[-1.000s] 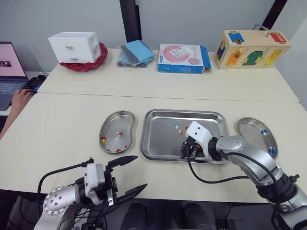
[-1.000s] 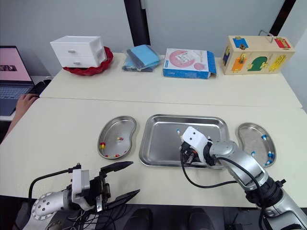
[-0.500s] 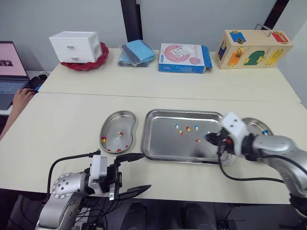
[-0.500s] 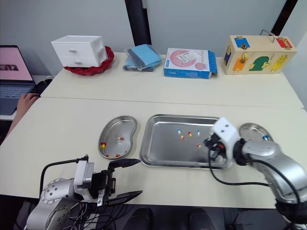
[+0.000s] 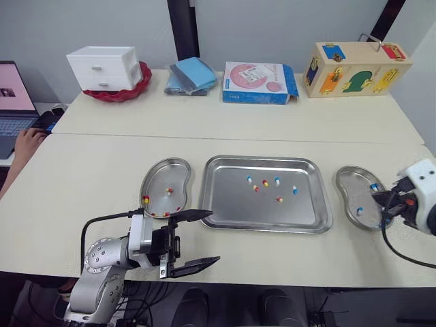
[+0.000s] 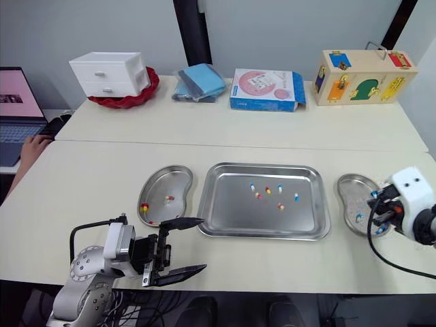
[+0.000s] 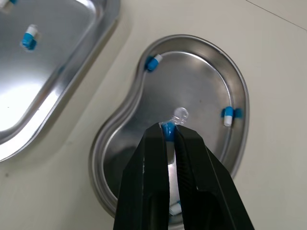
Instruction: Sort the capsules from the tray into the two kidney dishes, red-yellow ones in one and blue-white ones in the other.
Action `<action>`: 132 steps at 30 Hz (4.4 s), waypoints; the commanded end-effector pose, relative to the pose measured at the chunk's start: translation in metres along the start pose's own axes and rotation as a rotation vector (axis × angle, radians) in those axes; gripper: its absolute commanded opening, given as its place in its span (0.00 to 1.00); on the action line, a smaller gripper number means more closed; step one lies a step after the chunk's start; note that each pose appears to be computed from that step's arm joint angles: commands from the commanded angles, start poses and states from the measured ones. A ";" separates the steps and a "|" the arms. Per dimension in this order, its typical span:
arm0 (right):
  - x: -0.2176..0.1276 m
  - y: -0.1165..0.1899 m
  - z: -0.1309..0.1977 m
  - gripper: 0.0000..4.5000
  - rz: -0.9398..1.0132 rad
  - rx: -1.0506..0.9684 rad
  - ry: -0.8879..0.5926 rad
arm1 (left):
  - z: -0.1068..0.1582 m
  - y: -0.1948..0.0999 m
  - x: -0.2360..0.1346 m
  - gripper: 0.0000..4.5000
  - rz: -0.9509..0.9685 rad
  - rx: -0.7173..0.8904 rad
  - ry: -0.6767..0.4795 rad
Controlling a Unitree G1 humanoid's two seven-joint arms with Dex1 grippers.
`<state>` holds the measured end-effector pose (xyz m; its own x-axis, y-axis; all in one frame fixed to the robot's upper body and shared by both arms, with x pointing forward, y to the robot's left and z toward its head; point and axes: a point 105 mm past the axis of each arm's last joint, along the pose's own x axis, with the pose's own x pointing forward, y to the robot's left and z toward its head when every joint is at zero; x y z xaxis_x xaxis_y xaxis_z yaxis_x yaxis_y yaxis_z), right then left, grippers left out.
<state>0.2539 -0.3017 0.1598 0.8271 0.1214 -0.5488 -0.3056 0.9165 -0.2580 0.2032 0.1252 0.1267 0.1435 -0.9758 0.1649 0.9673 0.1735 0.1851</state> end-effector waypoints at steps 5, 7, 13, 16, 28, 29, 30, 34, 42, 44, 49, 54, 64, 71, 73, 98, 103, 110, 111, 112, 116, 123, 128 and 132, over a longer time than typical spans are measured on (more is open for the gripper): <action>-0.006 -0.010 0.006 0.31 -0.055 -0.004 -0.037 | 0.007 -0.003 0.003 1.00 0.002 0.016 -0.026; -0.006 -0.009 0.007 0.43 -0.053 -0.004 -0.042 | 0.007 -0.003 0.002 1.00 0.019 0.013 -0.017; -0.008 -0.004 0.012 0.76 -0.019 -0.055 -0.102 | 0.013 0.014 -0.018 1.00 0.227 0.014 0.061; -0.011 0.007 0.016 0.98 0.031 -0.127 -0.183 | 0.015 0.027 -0.042 1.00 0.423 0.015 0.153; -0.044 -0.004 -0.040 0.99 0.233 -0.319 -0.134 | 0.013 0.035 -0.206 1.00 0.998 -0.093 0.642; -0.047 -0.006 -0.046 0.99 0.255 -0.310 -0.103 | 0.009 0.030 -0.214 1.00 1.003 -0.118 0.668; -0.050 -0.008 -0.054 0.99 0.280 -0.304 -0.069 | 0.006 0.025 -0.219 1.00 0.995 -0.138 0.691; -0.057 -0.010 -0.068 0.99 0.329 -0.271 -0.014 | -0.001 0.011 -0.226 1.00 0.993 -0.174 0.718; -0.058 -0.007 -0.076 0.99 0.356 -0.295 0.012 | -0.001 0.005 -0.214 1.00 0.976 -0.184 0.733; -0.058 -0.006 -0.078 0.99 0.362 -0.304 0.013 | 0.001 0.008 -0.207 1.00 0.965 -0.179 0.730; -0.057 0.003 -0.079 0.99 0.384 -0.325 -0.007 | 0.008 0.014 -0.191 1.00 0.930 -0.168 0.718; -0.050 0.030 -0.071 0.99 0.426 -0.321 -0.104 | 0.012 0.016 -0.175 1.00 0.893 -0.167 0.703; -0.023 0.115 -0.032 0.99 0.434 -0.257 -0.455 | 0.020 0.017 -0.136 1.00 0.790 -0.167 0.619; -0.015 0.122 -0.025 0.99 0.413 -0.233 -0.509 | 0.022 0.018 -0.125 1.00 0.743 -0.161 0.581; -0.013 0.122 -0.024 0.99 0.410 -0.233 -0.509 | 0.023 0.019 -0.111 1.00 0.706 -0.159 0.554; -0.001 0.138 -0.050 1.00 0.385 -0.133 -0.496 | -0.039 0.080 0.091 0.65 0.339 -0.139 0.301; 0.000 0.143 -0.051 1.00 0.374 -0.120 -0.499 | -0.049 0.081 0.108 0.65 0.298 -0.132 0.340; 0.001 0.151 -0.049 1.00 0.365 -0.110 -0.498 | -0.055 0.092 0.123 0.65 0.300 -0.122 0.374; 0.001 0.152 -0.048 1.00 0.364 -0.109 -0.498 | -0.056 0.094 0.125 0.65 0.301 -0.121 0.380; 0.001 0.152 -0.048 1.00 0.363 -0.107 -0.498 | -0.056 0.095 0.126 0.65 0.298 -0.119 0.384; 0.000 0.155 -0.046 1.00 0.362 -0.103 -0.495 | -0.060 0.101 0.128 0.65 0.299 -0.107 0.416; -0.001 0.159 -0.041 1.00 0.359 -0.094 -0.493 | -0.065 0.103 0.134 0.65 0.270 -0.114 0.450; -0.002 0.161 -0.038 1.00 0.359 -0.088 -0.488 | -0.068 0.102 0.136 0.65 0.245 -0.112 0.477; -0.003 0.162 -0.035 1.00 0.359 -0.085 -0.485 | -0.072 0.104 0.136 0.65 0.246 -0.112 0.499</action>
<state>0.1856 -0.1712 0.0797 0.7784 0.5860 -0.2250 -0.6238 0.7624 -0.1724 0.3387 0.0069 0.0910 0.4340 -0.8480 -0.3043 0.8973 0.4371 0.0617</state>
